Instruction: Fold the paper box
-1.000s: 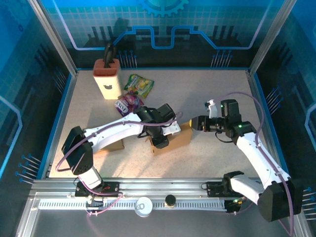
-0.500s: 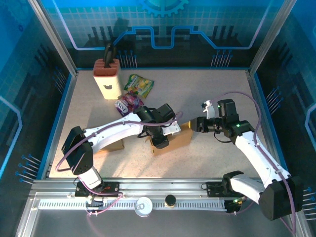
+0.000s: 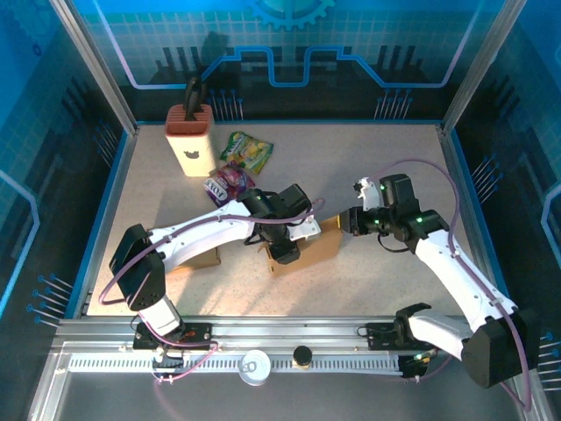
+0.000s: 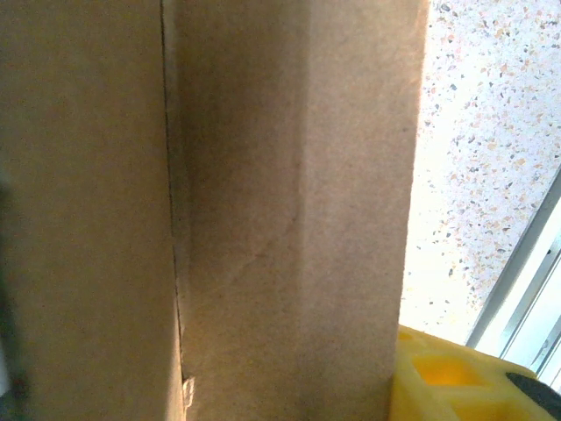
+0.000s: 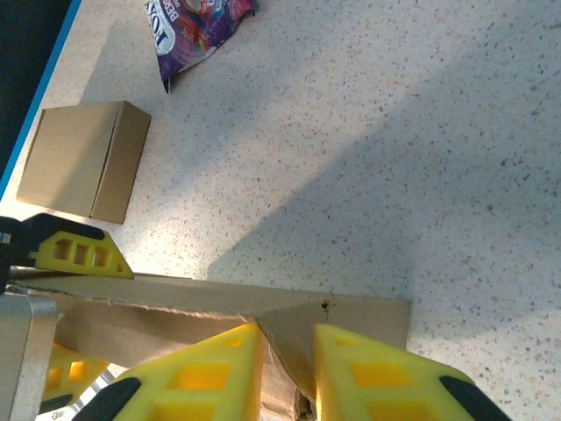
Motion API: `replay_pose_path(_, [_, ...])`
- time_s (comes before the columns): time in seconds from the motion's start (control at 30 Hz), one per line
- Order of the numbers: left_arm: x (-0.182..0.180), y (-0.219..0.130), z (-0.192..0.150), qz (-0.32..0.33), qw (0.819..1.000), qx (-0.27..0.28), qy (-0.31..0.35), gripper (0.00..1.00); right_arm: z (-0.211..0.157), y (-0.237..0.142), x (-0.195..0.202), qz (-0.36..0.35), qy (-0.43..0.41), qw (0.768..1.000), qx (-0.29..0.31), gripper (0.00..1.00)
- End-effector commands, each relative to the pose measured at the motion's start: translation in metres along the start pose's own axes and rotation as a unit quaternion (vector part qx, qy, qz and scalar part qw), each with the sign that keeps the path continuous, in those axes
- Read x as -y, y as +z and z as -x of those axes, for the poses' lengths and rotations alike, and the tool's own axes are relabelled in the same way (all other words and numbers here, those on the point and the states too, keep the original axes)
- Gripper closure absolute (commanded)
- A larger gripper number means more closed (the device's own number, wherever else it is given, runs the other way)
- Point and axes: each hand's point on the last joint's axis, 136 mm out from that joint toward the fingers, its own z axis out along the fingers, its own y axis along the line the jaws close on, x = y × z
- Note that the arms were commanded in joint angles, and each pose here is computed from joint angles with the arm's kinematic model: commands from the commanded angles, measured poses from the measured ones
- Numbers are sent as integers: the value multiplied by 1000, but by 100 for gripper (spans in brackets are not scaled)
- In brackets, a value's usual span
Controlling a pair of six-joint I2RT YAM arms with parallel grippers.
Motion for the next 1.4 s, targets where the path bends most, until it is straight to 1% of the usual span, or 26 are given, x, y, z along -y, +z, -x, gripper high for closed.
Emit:
replay_pose_path(0.0, [4,-7,-2,-12,1000,2,9,54,6,-4,-3,-17,-23,1000,1,81])
replay_pose_path(0.17, [4,-7,-2,-13,1000,3,8,54,6,-3,-3,-23,-28,999,0,84])
replay_pose_path(0.5, [4,-6,-2,-14,1000,1,8,54,0,2,1,-40,-34,999,-9,84])
replay_pose_path(0.6, [4,-5,-1,-15,1000,1,8,54,-1,1,2,-47,-38,998,-8,83])
replay_pose_path(0.83, [4,-4,-1,-15,1000,-1,7,54,-2,-3,2,-50,-36,998,-1,77])
replay_pose_path(0.97, [4,-5,1,-15,1000,2,7,55,-2,-2,2,-49,-35,998,-3,79])
replay_pose_path(1.2, [4,-4,0,-15,1000,-1,7,55,-4,1,4,-57,-37,998,-6,80])
replay_pose_path(1.37, [3,-4,0,-14,1000,0,6,55,-6,3,5,-68,-45,997,-8,82])
